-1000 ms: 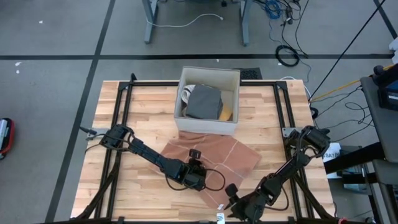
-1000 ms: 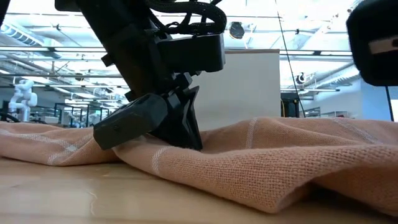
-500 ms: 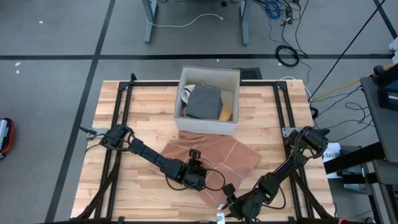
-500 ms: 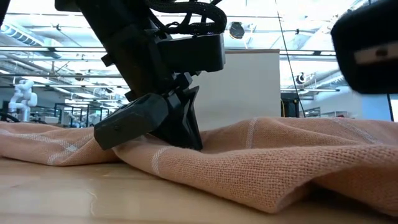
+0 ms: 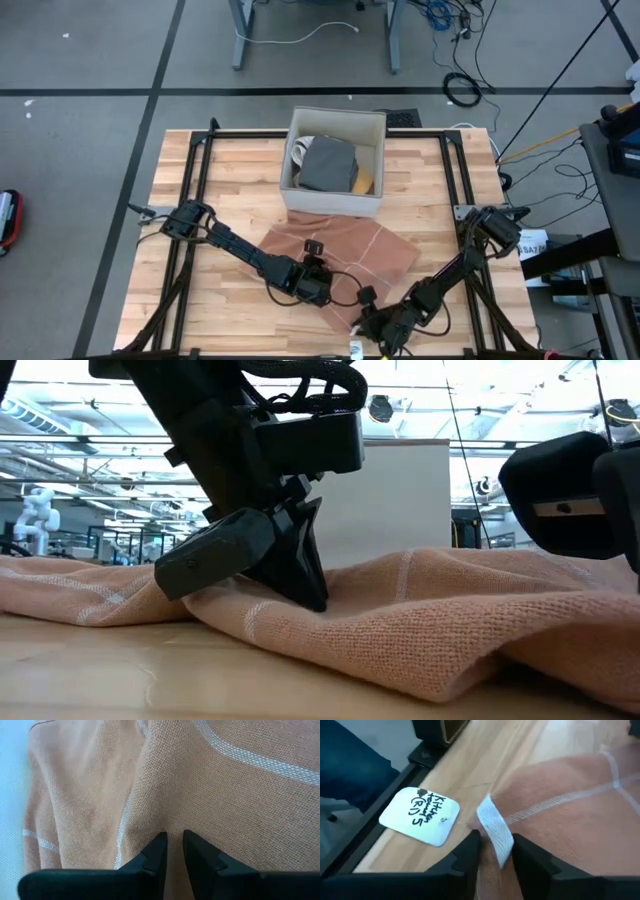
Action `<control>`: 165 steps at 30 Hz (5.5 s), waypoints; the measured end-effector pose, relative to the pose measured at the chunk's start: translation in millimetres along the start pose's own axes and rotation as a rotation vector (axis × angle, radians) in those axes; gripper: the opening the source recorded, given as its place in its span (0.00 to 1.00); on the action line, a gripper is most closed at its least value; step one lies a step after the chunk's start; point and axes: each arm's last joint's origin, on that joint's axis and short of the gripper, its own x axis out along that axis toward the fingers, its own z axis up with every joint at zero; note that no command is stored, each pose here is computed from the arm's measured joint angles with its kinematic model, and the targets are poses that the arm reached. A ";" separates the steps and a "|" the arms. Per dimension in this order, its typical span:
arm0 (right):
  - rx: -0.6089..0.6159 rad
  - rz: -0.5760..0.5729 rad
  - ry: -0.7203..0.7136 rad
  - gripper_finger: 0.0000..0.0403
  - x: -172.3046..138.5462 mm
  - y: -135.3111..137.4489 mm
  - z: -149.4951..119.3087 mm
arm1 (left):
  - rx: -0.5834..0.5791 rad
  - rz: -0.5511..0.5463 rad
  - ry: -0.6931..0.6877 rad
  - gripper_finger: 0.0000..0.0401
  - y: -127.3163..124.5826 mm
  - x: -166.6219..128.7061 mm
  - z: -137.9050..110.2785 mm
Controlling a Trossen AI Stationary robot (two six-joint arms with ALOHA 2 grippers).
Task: Fold towel
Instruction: Fold the brown towel with white checkered lines
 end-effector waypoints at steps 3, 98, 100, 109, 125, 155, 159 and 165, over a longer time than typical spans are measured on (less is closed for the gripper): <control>0.022 -0.008 0.017 0.20 0.6 -3.2 -0.3 | -0.006 0.000 -0.010 0.18 0.0 0.0 1.1; 0.381 -0.539 0.426 0.36 -38.8 -113.6 -8.8 | -0.109 -0.459 -0.318 0.18 -41.4 -1.1 31.9; 0.380 -0.558 0.432 0.36 -37.8 -116.5 -10.0 | -0.106 -0.459 -0.318 0.18 -42.4 -1.7 31.8; 0.283 -0.758 0.509 0.36 -51.9 -129.7 -18.3 | -0.094 -0.458 -0.301 0.18 -44.7 -2.6 29.9; 0.315 -0.576 0.395 0.36 -94.9 -90.7 8.0 | -0.026 -0.302 -0.274 0.18 -38.5 0.2 26.7; 0.294 0.212 0.025 0.36 -47.9 42.0 12.8 | -0.124 -0.411 -0.591 0.18 -17.7 -14.6 60.5; 0.301 0.192 0.042 0.36 -37.2 38.7 7.1 | -0.142 -0.465 -0.559 0.18 -18.5 2.7 56.5; 0.321 0.136 0.084 0.31 -19.3 27.0 -2.7 | -0.136 -0.465 -0.526 0.18 -22.3 15.6 51.7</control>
